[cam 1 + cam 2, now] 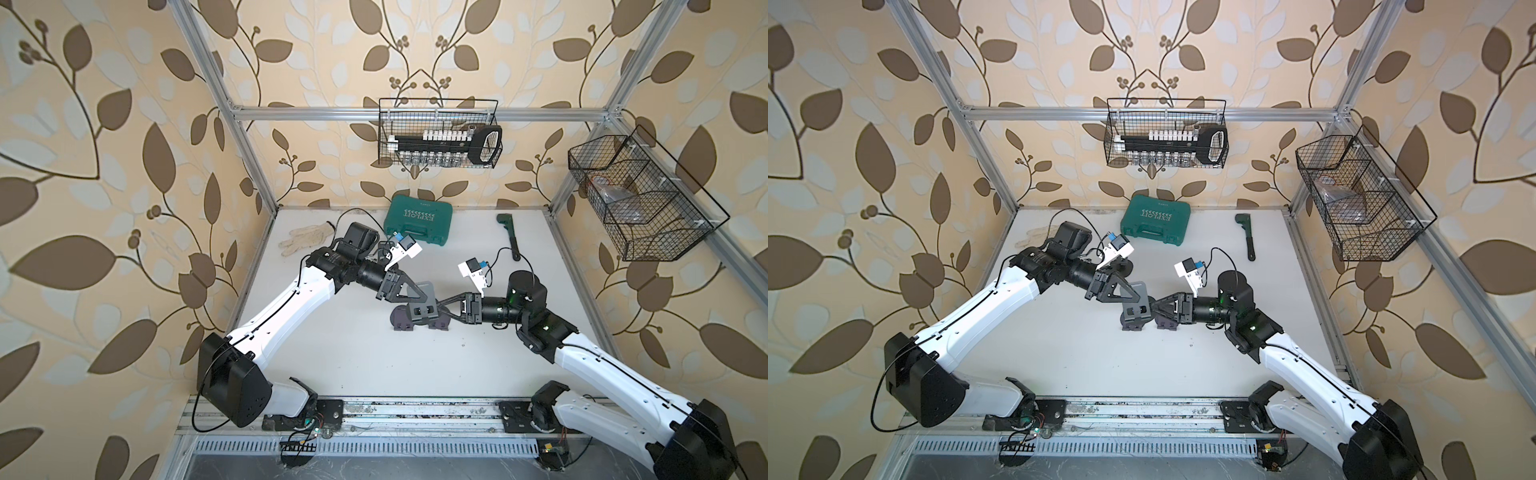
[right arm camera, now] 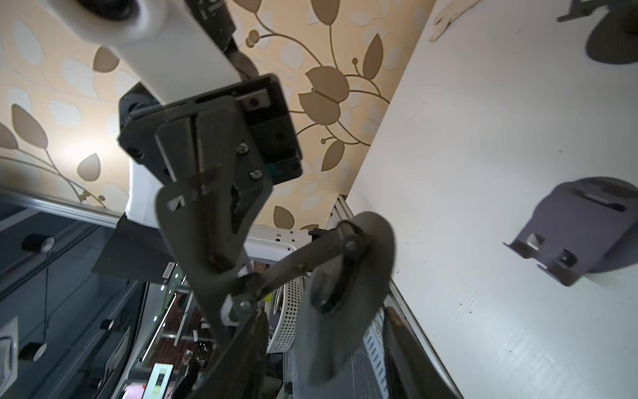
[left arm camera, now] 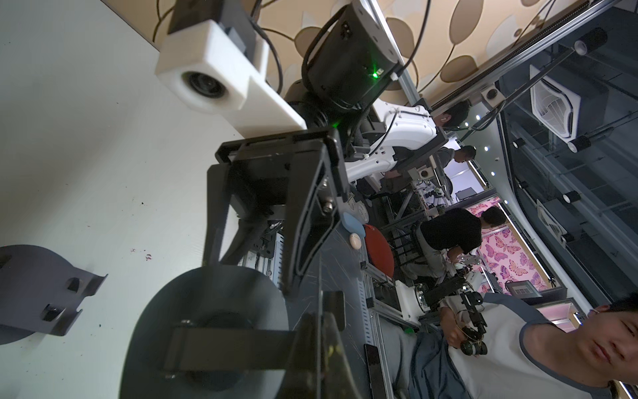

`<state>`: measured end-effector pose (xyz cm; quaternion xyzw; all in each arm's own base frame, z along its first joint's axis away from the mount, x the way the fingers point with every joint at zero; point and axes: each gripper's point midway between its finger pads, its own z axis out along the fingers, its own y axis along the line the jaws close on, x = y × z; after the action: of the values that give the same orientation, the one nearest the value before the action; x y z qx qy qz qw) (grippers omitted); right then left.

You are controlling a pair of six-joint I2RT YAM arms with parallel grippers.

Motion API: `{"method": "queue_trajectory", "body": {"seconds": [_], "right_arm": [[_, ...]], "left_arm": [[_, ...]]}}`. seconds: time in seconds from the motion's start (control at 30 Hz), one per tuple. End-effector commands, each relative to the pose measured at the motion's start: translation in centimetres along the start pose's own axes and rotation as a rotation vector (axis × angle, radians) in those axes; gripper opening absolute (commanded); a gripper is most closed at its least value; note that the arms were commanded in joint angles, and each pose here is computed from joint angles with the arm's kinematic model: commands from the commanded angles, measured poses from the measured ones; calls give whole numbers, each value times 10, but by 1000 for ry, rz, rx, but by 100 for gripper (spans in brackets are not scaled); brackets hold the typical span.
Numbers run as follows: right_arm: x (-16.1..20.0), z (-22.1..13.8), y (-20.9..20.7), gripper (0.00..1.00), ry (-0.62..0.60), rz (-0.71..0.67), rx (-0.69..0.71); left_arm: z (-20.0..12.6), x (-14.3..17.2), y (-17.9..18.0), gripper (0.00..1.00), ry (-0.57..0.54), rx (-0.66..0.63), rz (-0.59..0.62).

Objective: Open the phone stand
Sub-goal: Adjust the phone stand.

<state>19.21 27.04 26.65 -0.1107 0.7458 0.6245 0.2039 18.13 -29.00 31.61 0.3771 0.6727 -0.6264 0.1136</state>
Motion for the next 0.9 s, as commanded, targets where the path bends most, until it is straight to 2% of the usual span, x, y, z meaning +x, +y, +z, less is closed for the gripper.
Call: {"method": "queue_trajectory", "body": {"seconds": [0.0, 0.23, 0.37, 0.5, 0.67, 0.7, 0.83, 0.87], "right_arm": [[5, 5, 3, 49, 46, -30, -15], [10, 15, -16, 44, 99, 5, 26], [9, 20, -22, 40, 120, -25, 41], [2, 27, -19, 38, 130, -40, 22], [2, 39, -14, 30, 169, -37, -14], [4, 41, -13, 28, 179, -37, -21], [14, 49, -14, 2, 219, -25, -23], [16, 49, -15, 0, 221, -24, -21]], "left_arm": [[-2, -5, -22, 0, 0, 50, 77], [-3, -7, -27, 0, -3, 55, 88], [-2, -5, -29, 0, 1, 70, 85], [1, -1, -31, 0, 16, 86, 78], [3, 0, -30, 0, 26, 86, 79], [3, 0, -30, 0, 26, 83, 79], [4, -4, -24, 0, 25, 61, 86], [4, -6, -23, 0, 23, 53, 87]]}}
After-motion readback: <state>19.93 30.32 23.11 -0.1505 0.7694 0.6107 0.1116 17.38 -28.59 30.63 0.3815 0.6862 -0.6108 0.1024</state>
